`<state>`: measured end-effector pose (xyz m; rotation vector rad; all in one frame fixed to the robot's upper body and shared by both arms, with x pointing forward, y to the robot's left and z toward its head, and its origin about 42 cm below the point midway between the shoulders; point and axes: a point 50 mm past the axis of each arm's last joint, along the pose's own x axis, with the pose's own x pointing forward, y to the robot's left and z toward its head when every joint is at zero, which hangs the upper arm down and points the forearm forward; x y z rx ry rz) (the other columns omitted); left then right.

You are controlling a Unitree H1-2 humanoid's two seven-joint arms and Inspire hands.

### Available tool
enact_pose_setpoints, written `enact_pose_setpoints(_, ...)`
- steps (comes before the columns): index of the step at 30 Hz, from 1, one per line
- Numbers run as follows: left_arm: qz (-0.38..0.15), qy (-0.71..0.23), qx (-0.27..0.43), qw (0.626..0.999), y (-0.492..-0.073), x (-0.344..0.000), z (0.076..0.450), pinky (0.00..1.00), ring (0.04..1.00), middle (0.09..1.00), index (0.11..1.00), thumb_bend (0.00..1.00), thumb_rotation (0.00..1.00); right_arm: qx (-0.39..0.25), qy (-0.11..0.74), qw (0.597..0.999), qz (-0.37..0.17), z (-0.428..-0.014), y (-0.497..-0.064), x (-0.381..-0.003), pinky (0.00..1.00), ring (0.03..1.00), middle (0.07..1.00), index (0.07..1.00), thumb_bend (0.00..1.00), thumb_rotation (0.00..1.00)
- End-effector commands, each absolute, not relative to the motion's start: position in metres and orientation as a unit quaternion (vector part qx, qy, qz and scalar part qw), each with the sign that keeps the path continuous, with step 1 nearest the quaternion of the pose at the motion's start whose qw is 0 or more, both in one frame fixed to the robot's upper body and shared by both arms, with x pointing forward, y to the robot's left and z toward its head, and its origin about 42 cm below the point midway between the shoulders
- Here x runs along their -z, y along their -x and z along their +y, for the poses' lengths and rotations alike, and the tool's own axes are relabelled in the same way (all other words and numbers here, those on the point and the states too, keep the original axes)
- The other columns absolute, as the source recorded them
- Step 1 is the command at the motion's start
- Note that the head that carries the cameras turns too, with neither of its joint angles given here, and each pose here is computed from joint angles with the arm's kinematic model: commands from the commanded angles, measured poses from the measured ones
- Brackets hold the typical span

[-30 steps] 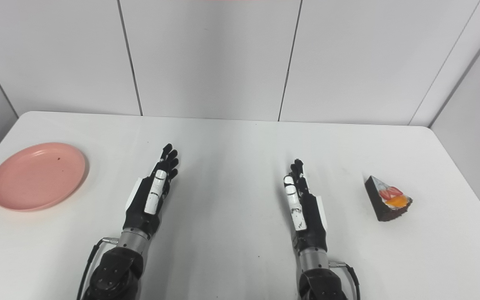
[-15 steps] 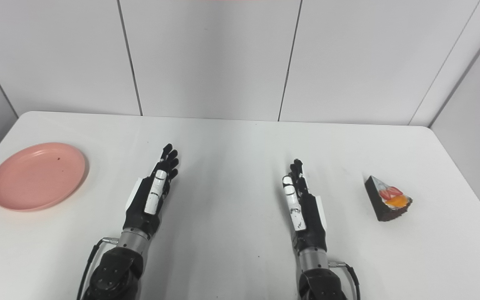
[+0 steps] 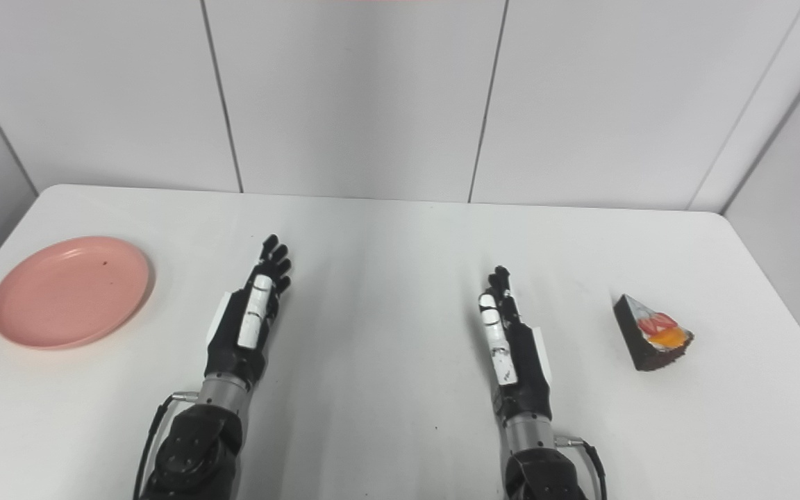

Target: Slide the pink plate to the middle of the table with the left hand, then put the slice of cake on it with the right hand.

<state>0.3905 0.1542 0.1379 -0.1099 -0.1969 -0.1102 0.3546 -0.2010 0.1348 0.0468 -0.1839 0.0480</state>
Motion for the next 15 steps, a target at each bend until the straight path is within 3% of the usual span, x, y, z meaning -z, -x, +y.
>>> enact_pose_setpoints(1,-0.117,0.034,0.046,0.991,-0.396,-0.137,0.168,1.00,1.000,1.000,1.000,0.72,1.00,-0.026,-0.019,0.992,-0.120,-0.213,-0.359,-0.142,1.00,0.996,0.995,1.000,0.55,0.88)
enact_pose_setpoints(4,-0.147,0.019,0.027,0.989,-0.412,-0.154,0.184,1.00,0.997,1.000,1.000,0.75,1.00,-0.031,-0.017,0.992,-0.118,-0.219,-0.362,-0.138,1.00,0.998,0.999,1.000,0.60,0.89)
enact_pose_setpoints(7,-0.171,0.018,0.004,0.985,-0.425,-0.169,0.200,0.98,0.965,0.975,0.990,0.77,1.00,-0.033,-0.011,0.993,-0.116,-0.226,-0.361,-0.137,1.00,1.000,1.000,1.000,0.59,0.92)
enact_pose_setpoints(15,-0.184,0.015,-0.076,0.980,-0.437,-0.202,0.254,0.80,0.795,0.792,0.798,0.77,1.00,-0.016,-0.015,0.992,-0.126,-0.236,-0.362,-0.132,1.00,0.989,0.998,1.000,0.54,0.88)
